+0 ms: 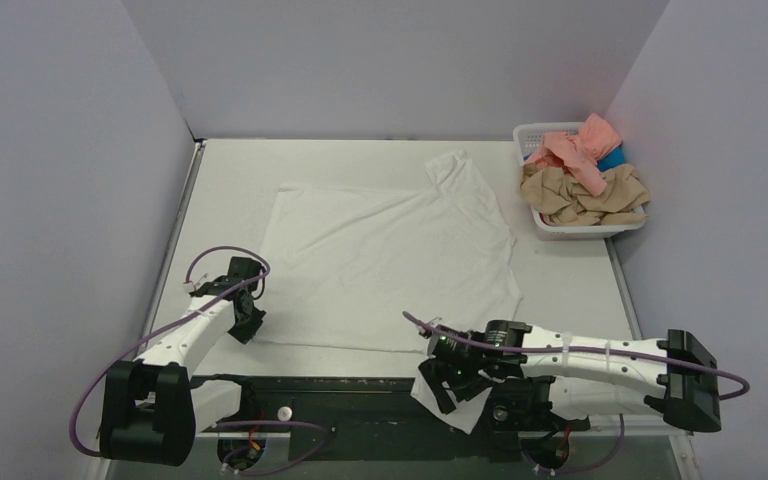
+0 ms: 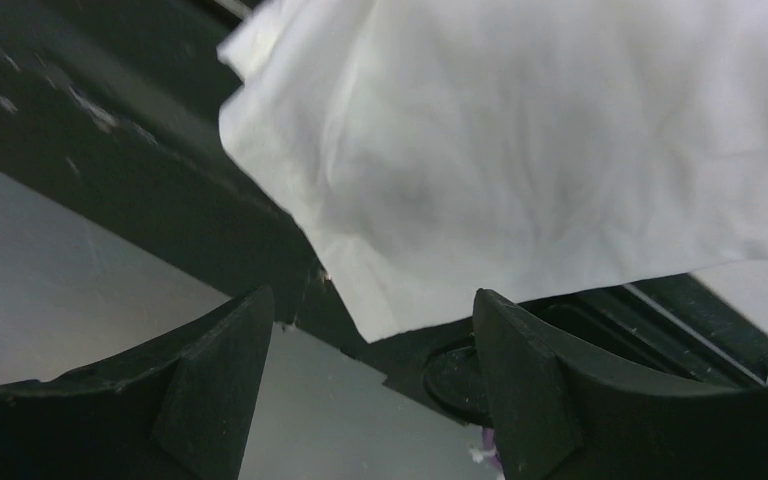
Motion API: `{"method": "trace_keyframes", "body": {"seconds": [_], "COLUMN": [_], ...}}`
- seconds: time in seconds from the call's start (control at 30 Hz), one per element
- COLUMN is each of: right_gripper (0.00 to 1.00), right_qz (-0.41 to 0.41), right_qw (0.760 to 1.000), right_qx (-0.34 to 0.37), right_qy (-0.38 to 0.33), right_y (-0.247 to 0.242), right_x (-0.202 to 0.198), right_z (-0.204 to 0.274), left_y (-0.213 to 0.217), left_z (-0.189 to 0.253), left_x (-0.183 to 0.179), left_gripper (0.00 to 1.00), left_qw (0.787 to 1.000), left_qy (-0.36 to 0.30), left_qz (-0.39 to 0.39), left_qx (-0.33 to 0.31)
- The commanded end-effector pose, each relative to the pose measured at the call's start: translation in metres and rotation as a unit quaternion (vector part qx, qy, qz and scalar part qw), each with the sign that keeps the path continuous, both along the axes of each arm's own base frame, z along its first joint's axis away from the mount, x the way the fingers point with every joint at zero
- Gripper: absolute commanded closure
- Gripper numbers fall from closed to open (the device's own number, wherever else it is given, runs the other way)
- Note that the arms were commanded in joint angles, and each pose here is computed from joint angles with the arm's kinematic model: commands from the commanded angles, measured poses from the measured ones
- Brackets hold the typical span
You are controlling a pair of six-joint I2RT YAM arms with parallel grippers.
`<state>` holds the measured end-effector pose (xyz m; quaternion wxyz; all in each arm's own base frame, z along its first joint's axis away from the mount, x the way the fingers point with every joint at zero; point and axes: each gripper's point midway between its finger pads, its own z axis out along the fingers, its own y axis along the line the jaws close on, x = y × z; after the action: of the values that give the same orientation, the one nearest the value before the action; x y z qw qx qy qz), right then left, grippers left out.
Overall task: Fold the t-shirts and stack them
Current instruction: Grab the side of the flattened tshirt closest away from the robot with both arms
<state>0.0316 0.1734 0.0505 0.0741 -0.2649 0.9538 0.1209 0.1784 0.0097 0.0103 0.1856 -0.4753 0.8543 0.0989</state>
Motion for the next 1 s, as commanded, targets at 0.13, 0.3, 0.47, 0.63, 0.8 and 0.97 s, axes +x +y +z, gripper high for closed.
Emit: {"method": "trace_keyframes", "body": {"seconds": [0.13, 0.3, 0.47, 0.63, 0.8, 0.97], "right_gripper": [0.43, 0.55, 0.82, 1.0, 1.0, 1.0], "right_qz": [0.085, 0.077, 0.047, 0.007, -0.045, -0.086], "right_qw": [0.988, 0.983, 0.982, 0.986, 0.985, 0.973], "right_qx": [-0.074, -0.12, -0.165, -0.164, -0.145, -0.151], "right_qy": [0.107, 0.112, 0.075, 0.02, -0.082, -0.152], "right_y": [-0.008, -0.025, -0.042, -0.042, -0.049, -0.061], "right_x": [-0.063, -0.063, -0.046, -0.016, 0.036, 0.08], "right_z": [-0.032, -0.05, -0.062, -0.044, 0.003, 0.048], "left_y": [-0.007, -0.007, -0.008, -0.008, -0.012, -0.017], "left_z": [-0.005, -0.003, -0.001, 0.006, 0.022, 0.033], "left_x": [0.015, 0.015, 0.017, 0.02, 0.03, 0.039], "left_gripper": [1.0, 1.0, 1.0, 1.0, 1.0, 1.0], "left_qw": [0.999, 0.999, 0.999, 0.999, 0.997, 0.995], "left_qy": [-0.032, -0.034, -0.037, -0.045, -0.069, -0.085], "left_qz": [0.008, 0.008, 0.006, 0.002, -0.005, -0.01], "left_qx": [-0.023, -0.024, -0.025, -0.024, -0.034, -0.047]}}
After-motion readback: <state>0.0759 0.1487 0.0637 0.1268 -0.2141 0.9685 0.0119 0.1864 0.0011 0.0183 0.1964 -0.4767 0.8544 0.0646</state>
